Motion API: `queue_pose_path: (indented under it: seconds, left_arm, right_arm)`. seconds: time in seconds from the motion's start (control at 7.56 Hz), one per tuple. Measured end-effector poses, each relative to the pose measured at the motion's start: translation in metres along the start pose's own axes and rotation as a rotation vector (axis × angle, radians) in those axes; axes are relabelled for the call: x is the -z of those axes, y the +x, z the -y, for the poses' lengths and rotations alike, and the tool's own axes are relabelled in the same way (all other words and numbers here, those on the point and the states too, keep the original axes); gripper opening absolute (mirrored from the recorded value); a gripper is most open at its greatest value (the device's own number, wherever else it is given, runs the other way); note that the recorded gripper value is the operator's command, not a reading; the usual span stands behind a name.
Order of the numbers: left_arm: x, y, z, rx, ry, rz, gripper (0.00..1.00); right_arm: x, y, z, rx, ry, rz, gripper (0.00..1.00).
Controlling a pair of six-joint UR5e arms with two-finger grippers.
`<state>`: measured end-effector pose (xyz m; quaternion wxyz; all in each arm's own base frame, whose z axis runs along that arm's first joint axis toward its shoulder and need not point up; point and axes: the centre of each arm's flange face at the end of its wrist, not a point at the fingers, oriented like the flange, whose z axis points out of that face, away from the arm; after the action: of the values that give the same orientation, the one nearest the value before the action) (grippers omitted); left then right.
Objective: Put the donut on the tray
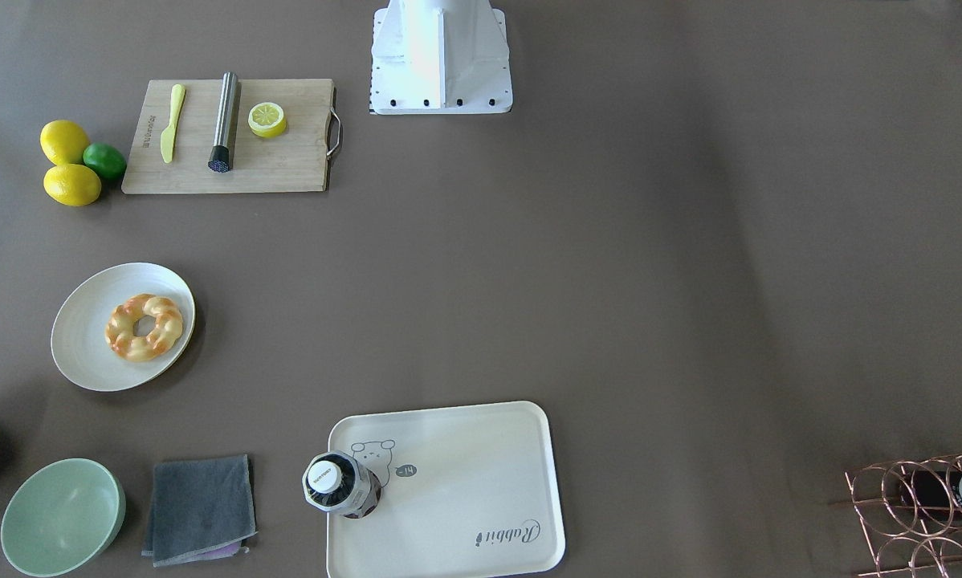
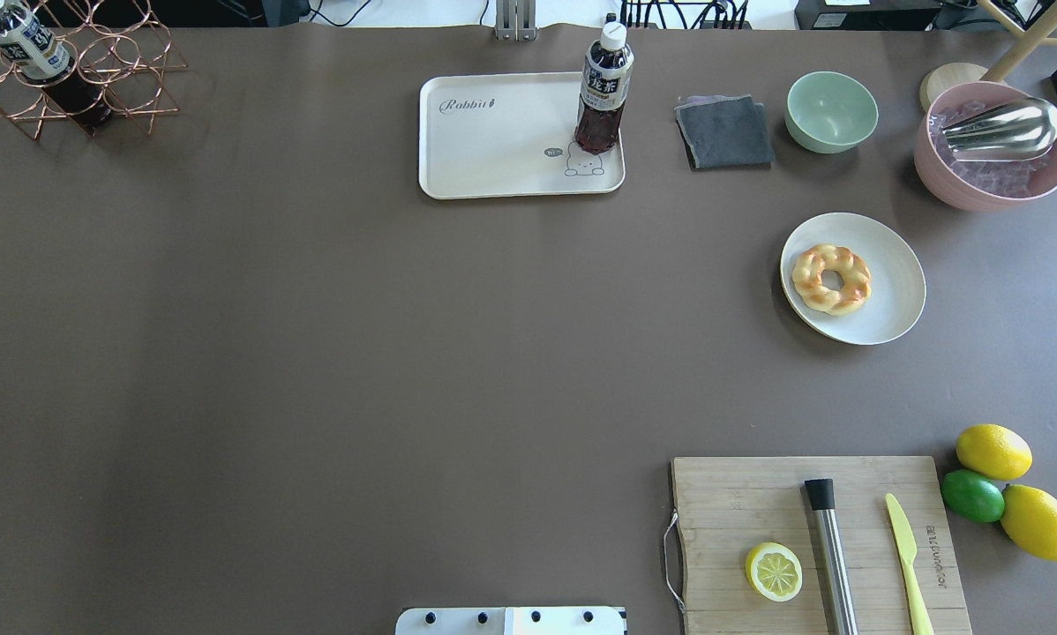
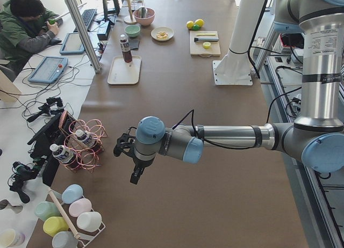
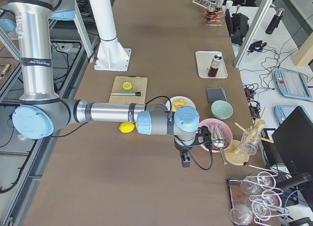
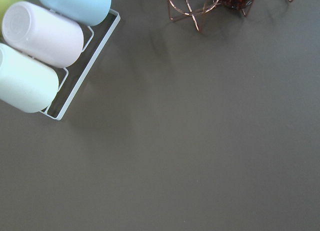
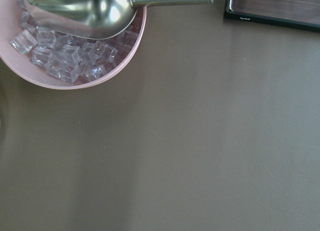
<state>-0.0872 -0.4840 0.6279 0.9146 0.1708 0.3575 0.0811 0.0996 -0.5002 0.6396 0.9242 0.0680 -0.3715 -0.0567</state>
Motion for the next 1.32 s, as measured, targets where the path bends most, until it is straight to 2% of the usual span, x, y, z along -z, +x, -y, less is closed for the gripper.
queue_pose_path:
  seconds: [0.26,0.53,0.79,1.19,1.32]
  left_arm:
    - [0.001,0.018,0.014,-0.039,0.012,-0.026,0.99]
    - [-0.001,0.033,0.021,-0.062,0.014,-0.065,0.99]
    - [0.000,0.039,0.023,-0.072,0.016,-0.075,0.99]
    - [0.002,0.043,0.025,-0.078,0.020,-0.076,0.99]
    - [0.003,0.043,0.025,-0.079,0.021,-0.076,0.99]
  right_arm:
    - [-0.007,-0.039,0.015,-0.023,-0.003,0.055,1.00]
    - [-0.040,-0.099,0.031,-0.068,-0.019,0.045,1.00]
    - [-0.088,-0.154,0.036,-0.133,0.024,0.048,0.98]
    - [-0.154,-0.215,0.024,-0.215,0.084,0.134,0.82]
    - [-0.170,-0.232,0.018,-0.252,0.097,0.156,0.73]
